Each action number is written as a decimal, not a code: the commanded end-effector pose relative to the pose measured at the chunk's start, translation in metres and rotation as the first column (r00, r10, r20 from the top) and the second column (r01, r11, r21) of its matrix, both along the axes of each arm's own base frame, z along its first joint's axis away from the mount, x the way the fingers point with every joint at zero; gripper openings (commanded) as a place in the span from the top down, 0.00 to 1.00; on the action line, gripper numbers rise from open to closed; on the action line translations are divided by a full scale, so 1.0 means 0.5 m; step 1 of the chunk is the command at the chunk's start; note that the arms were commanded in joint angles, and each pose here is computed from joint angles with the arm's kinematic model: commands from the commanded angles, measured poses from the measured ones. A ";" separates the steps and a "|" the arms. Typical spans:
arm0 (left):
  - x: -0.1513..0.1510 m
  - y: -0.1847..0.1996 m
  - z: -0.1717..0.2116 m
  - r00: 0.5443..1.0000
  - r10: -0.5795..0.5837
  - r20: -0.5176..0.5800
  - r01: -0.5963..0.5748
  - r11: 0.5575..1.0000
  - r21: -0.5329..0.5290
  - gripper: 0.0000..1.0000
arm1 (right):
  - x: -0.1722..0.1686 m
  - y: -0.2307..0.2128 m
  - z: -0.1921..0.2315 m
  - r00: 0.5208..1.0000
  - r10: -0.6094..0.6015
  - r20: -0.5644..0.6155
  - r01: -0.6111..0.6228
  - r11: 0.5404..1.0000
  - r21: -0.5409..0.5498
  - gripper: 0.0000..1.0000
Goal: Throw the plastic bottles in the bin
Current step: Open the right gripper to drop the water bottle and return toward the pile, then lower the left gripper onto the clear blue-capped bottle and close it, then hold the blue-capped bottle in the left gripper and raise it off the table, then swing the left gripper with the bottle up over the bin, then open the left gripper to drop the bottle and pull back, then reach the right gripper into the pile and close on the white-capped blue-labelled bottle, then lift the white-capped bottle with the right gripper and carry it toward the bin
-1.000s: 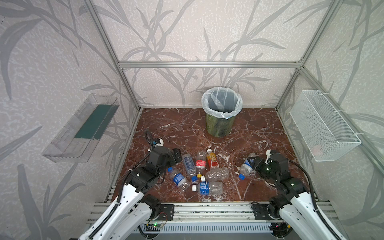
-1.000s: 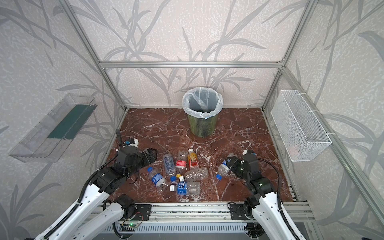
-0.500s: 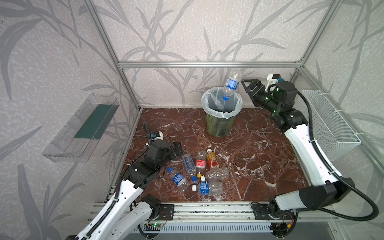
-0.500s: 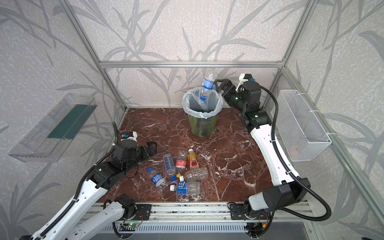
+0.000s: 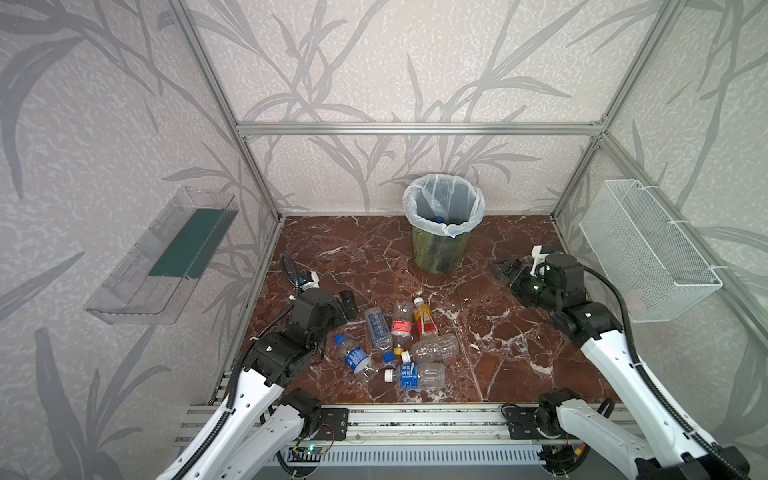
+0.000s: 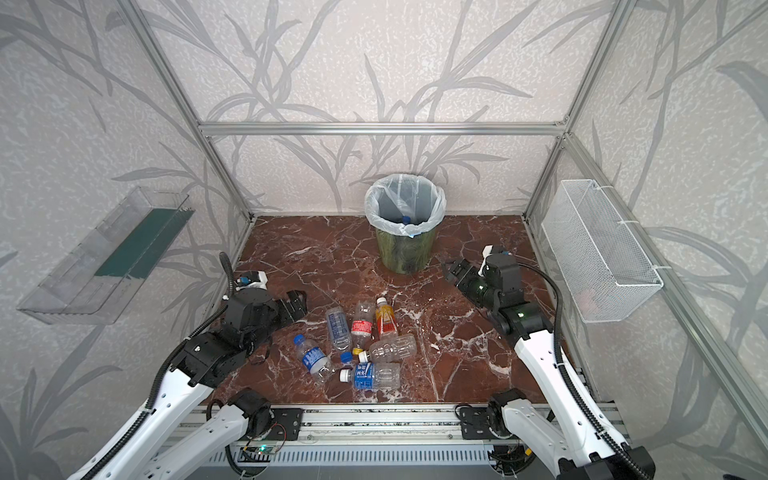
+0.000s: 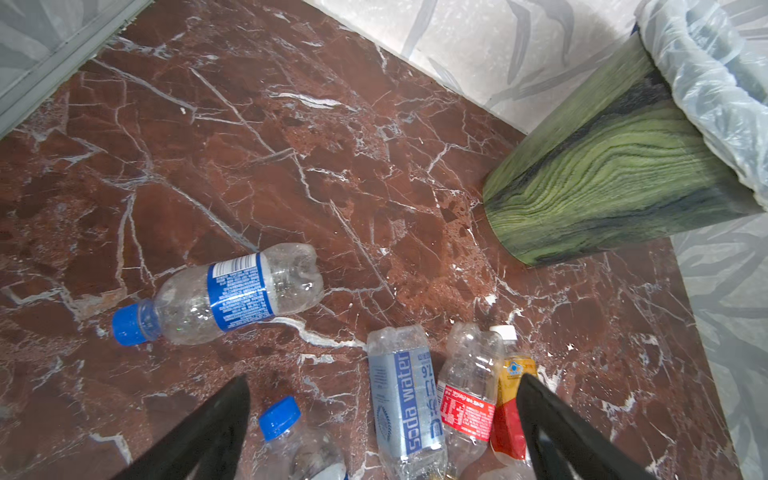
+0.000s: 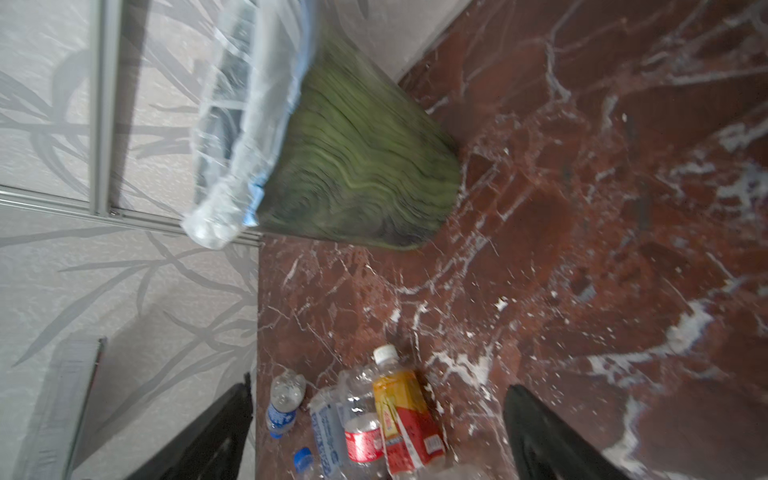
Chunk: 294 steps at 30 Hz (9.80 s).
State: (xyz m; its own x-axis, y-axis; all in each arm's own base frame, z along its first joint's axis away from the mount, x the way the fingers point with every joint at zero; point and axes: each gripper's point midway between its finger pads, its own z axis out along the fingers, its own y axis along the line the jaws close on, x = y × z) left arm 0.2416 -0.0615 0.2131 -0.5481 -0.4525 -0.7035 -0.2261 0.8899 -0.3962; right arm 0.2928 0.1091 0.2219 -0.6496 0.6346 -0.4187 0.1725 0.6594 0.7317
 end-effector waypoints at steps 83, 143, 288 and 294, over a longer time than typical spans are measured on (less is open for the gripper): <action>0.170 0.145 -0.318 0.644 0.230 -0.730 -0.592 0.754 -0.284 0.49 | -0.103 0.021 -0.194 0.982 0.062 -0.178 -0.082 0.991 -0.108 0.10; 0.097 0.079 -0.340 0.724 0.022 -0.690 -0.120 0.988 -0.094 0.49 | -0.123 0.006 -0.202 0.984 0.051 -0.173 -0.074 0.989 -0.128 0.12; -0.009 -0.005 -0.031 0.994 -0.101 -0.051 0.090 0.981 -0.174 0.10 | -0.404 0.454 -0.373 0.058 0.791 -0.609 -0.797 -0.331 -0.506 0.31; -0.008 -0.005 -0.032 0.993 -0.101 -0.053 0.091 0.981 -0.173 0.10 | -0.400 0.454 -0.373 0.070 0.791 -0.608 -0.796 -0.323 -0.512 0.41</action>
